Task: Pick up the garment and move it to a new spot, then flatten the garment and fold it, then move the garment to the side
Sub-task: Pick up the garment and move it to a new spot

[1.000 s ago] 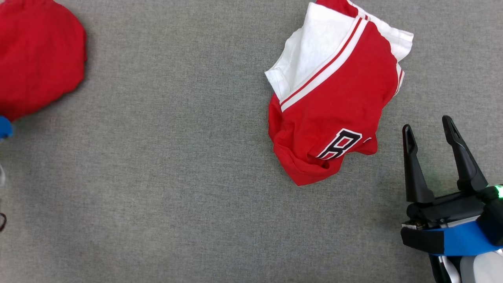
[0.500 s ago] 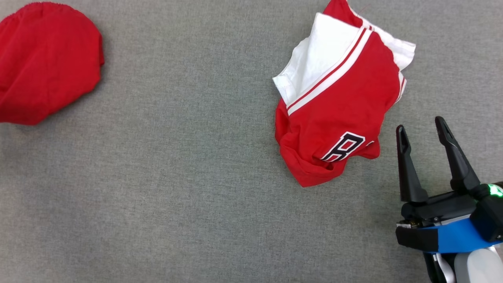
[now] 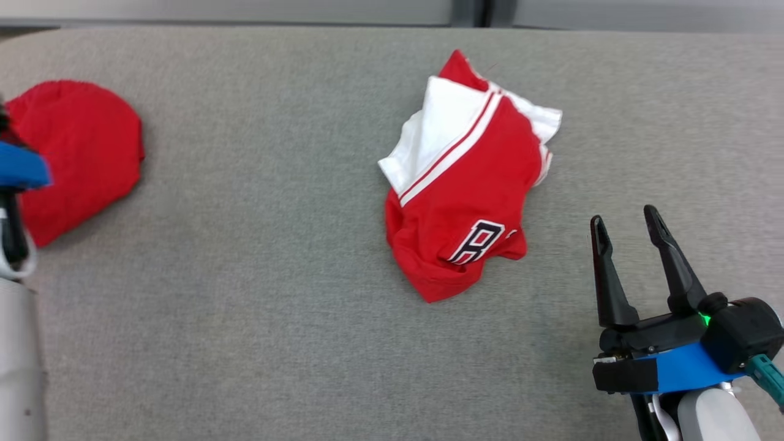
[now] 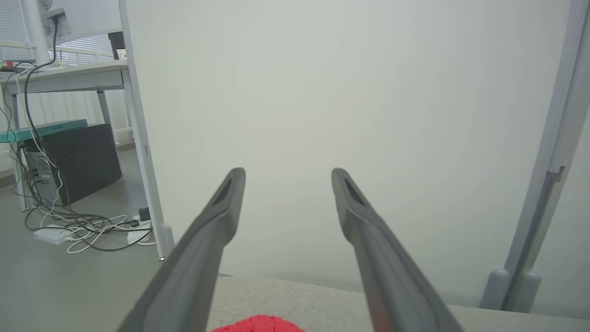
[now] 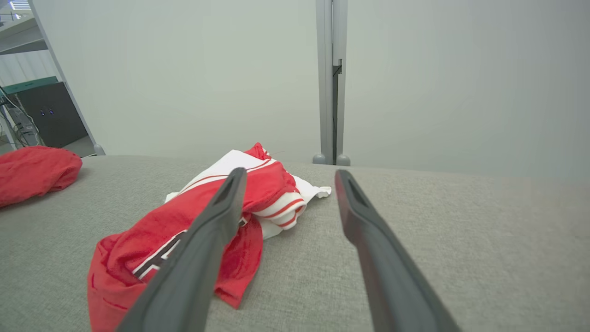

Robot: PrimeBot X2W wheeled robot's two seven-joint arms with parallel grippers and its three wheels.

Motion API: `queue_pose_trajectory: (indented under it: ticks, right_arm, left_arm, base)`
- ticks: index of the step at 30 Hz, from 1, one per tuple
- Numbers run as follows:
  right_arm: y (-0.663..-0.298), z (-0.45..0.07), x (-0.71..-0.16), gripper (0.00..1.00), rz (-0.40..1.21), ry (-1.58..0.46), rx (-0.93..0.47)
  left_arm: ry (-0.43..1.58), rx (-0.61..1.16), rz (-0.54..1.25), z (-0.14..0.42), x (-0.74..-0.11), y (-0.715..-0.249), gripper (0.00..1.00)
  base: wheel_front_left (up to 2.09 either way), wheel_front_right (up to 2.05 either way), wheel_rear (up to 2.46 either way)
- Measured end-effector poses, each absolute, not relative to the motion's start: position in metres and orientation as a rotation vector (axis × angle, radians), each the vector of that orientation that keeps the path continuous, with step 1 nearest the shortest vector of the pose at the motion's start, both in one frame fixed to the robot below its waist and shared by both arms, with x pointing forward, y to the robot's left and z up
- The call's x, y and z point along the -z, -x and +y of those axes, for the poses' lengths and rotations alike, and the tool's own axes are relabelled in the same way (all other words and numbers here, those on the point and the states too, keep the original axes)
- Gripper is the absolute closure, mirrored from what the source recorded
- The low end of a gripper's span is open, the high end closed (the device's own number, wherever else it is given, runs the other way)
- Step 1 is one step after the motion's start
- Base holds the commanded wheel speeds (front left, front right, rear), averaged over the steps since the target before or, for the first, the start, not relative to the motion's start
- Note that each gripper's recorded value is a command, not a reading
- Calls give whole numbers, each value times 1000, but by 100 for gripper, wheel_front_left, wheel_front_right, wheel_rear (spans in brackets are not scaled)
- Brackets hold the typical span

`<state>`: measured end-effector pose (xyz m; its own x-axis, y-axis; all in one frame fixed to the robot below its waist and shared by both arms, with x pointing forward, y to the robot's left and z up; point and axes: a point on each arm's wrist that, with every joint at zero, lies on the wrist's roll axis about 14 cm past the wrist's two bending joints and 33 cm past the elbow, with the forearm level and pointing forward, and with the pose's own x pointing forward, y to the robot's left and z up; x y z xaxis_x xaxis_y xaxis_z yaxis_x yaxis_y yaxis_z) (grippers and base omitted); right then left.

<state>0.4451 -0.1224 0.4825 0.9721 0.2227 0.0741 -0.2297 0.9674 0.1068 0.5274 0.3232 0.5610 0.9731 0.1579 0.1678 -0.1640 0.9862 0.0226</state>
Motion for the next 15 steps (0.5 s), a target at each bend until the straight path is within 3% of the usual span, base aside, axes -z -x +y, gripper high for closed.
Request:
queue_pose_trajectory:
  ticks: [7, 15]
  right_arm:
    - [-425, -149, -504, 0, -104, -110, -155]
    - [-397, -168, -517, 0, -126, -126, -98]
  left_arm:
    - [3, 21, -221, 233, -568, -523, 0]
    - [29, 102, -191, 195, -551, -484, 0]
  base:
    - [0, 0, 0]
    - [0, 0, 0]
